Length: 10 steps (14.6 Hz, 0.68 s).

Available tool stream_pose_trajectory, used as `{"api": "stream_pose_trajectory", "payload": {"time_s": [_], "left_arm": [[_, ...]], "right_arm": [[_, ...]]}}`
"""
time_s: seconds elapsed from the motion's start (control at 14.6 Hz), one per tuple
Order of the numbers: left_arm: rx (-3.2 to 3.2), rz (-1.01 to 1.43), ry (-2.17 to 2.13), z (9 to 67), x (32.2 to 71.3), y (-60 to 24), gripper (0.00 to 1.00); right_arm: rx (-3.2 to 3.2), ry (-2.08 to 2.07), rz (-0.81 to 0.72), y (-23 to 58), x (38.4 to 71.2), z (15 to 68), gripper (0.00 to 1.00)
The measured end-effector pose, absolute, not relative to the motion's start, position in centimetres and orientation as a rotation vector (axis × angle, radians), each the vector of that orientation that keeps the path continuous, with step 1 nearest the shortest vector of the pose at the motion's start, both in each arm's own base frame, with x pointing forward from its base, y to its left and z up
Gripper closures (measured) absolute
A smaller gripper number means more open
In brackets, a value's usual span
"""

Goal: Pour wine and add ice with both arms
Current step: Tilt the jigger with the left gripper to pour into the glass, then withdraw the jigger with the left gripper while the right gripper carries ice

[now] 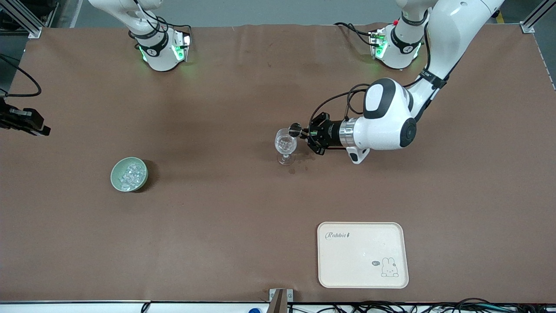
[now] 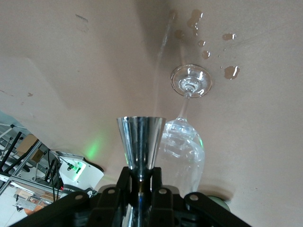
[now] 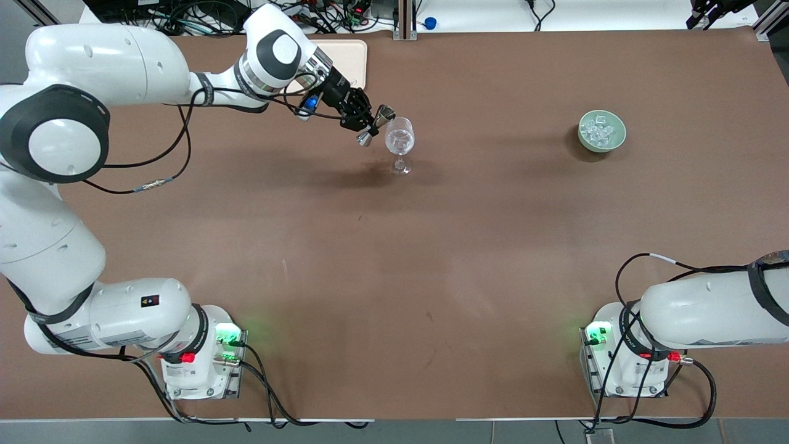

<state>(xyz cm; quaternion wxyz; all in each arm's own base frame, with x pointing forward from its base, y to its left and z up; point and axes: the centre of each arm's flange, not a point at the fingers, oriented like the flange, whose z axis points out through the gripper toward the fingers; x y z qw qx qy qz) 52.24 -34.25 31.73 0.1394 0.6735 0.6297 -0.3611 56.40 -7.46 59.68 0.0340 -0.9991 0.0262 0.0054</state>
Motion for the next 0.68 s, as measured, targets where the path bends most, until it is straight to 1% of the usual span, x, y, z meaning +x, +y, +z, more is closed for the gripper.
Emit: {"api": "stream_pose_trajectory", "payload": {"time_s": [0.27, 0.41, 0.68], "left_arm": [[1.927, -1.028, 1.803, 32.9, 53.4, -34.2, 0.79], [1.908, -1.061, 1.760, 33.9, 54.5, -33.4, 0.79], [1.811, -1.160, 1.551, 35.5, 57.5, -28.0, 0.79]], "right_arm": [[-3.073, 0.080, 0.017, -7.5, 56.4, 59.6, 0.72], [-3.073, 0.080, 0.018, -7.4, 56.4, 59.6, 0.72], [-3.073, 0.070, 0.021, -6.9, 56.6, 59.5, 0.72]]}}
